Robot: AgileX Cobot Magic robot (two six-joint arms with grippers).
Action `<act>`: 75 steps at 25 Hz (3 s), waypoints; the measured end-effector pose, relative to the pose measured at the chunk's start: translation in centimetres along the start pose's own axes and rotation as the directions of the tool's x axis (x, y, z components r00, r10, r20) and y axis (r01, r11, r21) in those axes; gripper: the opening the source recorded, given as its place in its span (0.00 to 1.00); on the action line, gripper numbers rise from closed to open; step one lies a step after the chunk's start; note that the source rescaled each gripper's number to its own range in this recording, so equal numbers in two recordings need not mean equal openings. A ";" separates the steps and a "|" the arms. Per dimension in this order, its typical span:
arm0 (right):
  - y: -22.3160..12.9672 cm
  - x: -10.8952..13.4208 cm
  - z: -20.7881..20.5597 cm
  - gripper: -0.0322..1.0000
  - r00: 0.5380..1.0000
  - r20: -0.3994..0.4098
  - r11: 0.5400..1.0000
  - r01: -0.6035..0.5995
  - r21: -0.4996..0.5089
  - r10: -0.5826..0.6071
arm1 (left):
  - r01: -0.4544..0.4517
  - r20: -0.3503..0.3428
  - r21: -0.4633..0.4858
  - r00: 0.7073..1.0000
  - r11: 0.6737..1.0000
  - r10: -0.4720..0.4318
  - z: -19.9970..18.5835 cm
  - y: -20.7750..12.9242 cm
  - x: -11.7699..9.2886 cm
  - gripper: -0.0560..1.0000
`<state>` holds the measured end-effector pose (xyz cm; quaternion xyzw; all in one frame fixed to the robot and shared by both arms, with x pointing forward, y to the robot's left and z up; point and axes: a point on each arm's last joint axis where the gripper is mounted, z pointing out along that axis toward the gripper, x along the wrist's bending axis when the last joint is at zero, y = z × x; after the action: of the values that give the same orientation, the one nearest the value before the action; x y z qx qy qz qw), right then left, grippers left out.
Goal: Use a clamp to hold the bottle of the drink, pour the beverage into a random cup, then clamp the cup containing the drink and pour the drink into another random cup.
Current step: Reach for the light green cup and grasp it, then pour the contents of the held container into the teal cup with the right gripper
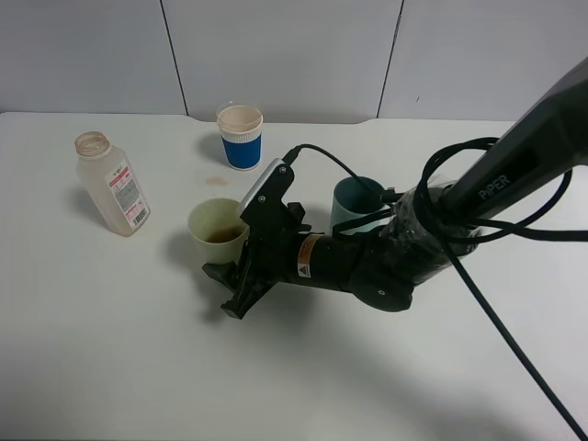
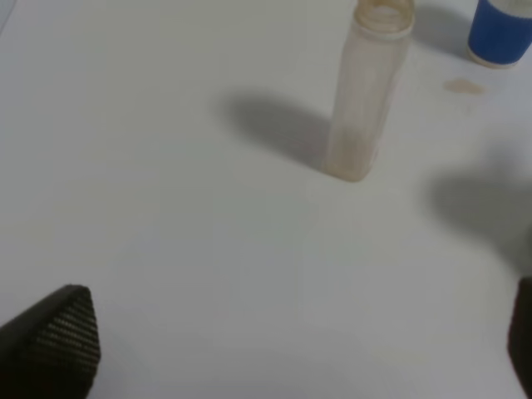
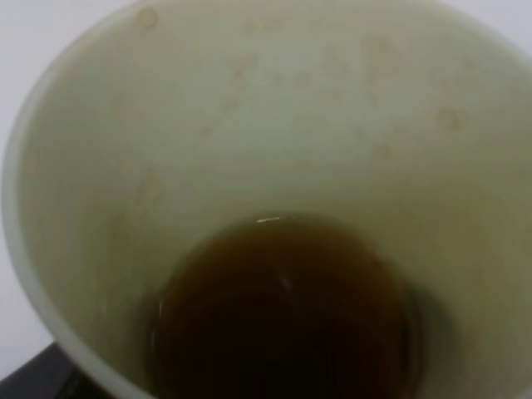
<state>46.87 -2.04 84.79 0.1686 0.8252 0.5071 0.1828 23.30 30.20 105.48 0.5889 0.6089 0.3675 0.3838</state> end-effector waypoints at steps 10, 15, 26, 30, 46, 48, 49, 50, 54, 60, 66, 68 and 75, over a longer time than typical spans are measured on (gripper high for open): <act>0.5 -0.2 -0.3 0.07 0.999 0.014 0.999 -0.045 0.007 0.045 | 0.000 0.000 0.000 1.000 1.000 0.000 0.0 0.0 0.0 1.00; 2.3 -0.7 -1.2 0.07 0.998 0.033 0.999 -0.048 0.007 0.048 | 0.000 0.000 0.000 1.000 1.000 0.000 0.0 0.0 0.0 1.00; 6.8 -4.3 -5.0 0.07 0.978 0.154 0.990 -0.142 -0.023 0.144 | 0.000 0.000 0.000 1.000 1.000 0.000 0.0 0.0 0.0 1.00; 7.6 -6.0 -6.4 0.07 0.959 0.191 0.978 -0.202 -0.053 0.208 | 0.000 0.000 0.001 1.000 1.000 0.000 0.0 0.0 0.0 1.00; 8.1 -14.1 -15.1 0.07 0.847 0.400 0.928 -0.373 -0.021 0.350 | 0.000 0.000 0.001 1.000 1.000 0.000 0.0 0.0 0.0 1.00; 7.9 -14.3 -15.7 0.07 0.846 0.422 0.929 -0.370 0.025 0.326 | 0.000 0.000 0.001 1.000 1.000 0.000 0.0 0.0 0.0 1.00; 7.8 -14.3 -15.9 0.07 0.847 0.431 0.929 -0.367 0.047 0.312 | 0.000 0.000 0.001 1.000 1.000 0.000 0.0 0.0 0.0 1.00; 7.7 -14.3 -16.1 0.07 0.847 0.440 0.929 -0.363 0.067 0.300 | 0.000 0.000 0.001 1.000 1.000 0.000 0.0 0.0 0.0 1.00; 7.9 -14.8 -16.8 0.07 0.832 0.495 0.928 -0.353 0.122 0.251 | 0.000 0.000 0.001 1.000 1.000 0.000 0.0 0.0 0.0 1.00; 8.1 -15.1 -17.7 0.07 0.796 0.554 0.925 -0.362 0.112 0.245 | 0.000 0.000 0.001 1.000 1.000 0.000 0.0 0.0 0.0 1.00; 8.0 -15.6 -18.0 0.07 0.770 0.601 0.929 -0.350 0.119 0.214 | 0.000 0.000 0.001 1.000 1.000 0.000 0.0 0.0 0.0 1.00; 8.0 -15.6 -18.0 0.07 0.790 0.593 0.941 -0.301 0.156 0.155 | 0.000 0.000 0.001 1.000 1.000 0.000 0.0 0.0 0.0 1.00; 8.0 -15.6 -18.0 0.07 0.838 0.542 0.951 -0.109 0.291 -0.070 | 0.000 0.000 0.001 1.000 1.000 0.000 0.0 0.0 0.0 1.00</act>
<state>52.78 -19.79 101.57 0.3411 0.8061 0.3040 0.3761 23.29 30.20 105.47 0.5891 0.6092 0.3672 0.3835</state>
